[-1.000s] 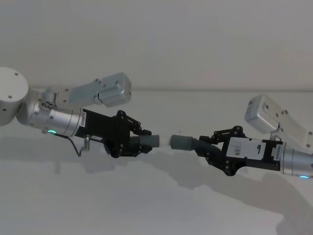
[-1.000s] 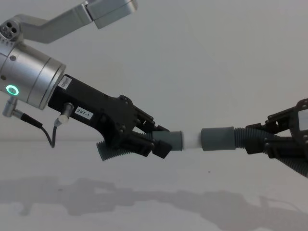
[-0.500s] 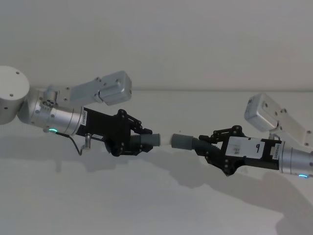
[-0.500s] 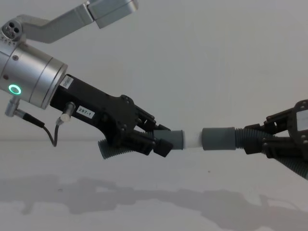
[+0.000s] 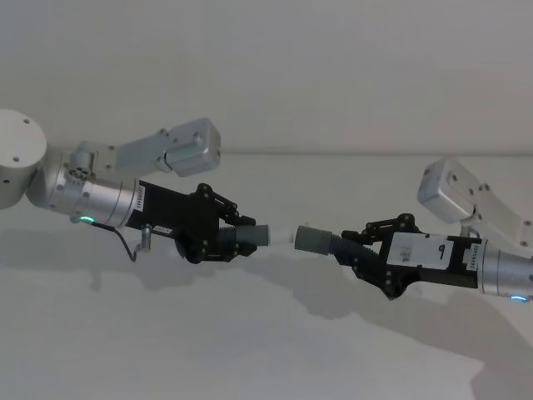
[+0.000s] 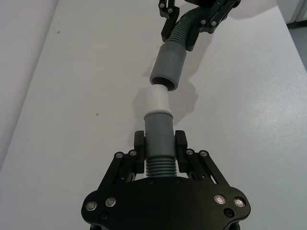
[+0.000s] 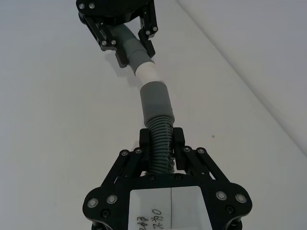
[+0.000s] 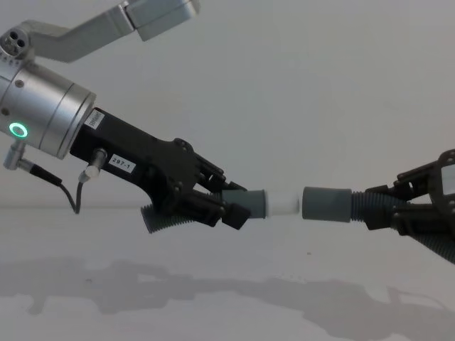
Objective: Use both hands to pick up one end of the pipe from the table, align the ends, and insert them.
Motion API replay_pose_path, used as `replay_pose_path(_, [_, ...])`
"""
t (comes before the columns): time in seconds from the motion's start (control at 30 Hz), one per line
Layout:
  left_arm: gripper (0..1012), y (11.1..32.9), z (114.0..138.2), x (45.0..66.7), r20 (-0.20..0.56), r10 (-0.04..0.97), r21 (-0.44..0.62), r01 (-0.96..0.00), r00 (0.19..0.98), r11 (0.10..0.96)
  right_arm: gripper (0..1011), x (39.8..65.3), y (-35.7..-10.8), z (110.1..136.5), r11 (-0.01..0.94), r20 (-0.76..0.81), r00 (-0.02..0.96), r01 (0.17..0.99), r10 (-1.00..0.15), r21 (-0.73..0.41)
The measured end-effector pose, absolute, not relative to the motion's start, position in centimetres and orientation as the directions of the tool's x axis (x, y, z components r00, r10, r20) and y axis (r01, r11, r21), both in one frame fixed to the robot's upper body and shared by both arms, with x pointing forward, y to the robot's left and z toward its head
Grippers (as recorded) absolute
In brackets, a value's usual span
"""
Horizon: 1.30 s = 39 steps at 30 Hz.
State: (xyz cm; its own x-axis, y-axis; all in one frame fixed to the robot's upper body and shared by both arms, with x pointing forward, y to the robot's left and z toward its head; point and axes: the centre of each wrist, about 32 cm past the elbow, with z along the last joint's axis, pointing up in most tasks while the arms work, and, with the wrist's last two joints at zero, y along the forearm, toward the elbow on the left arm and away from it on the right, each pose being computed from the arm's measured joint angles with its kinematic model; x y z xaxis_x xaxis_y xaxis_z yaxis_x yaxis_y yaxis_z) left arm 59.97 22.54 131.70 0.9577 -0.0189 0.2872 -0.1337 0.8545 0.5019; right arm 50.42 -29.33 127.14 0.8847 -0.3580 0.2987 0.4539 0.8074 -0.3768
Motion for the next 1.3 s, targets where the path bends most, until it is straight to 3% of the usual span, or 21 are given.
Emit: replay_pose_path(1.3, [364, 22.29, 131.58, 60.13, 0.281, -0.039, 0.496, -0.111, 0.959, 0.861, 274, 50.87, -29.34, 127.12, 0.816, 0.298, 0.891, 0.438, -0.342, -0.376])
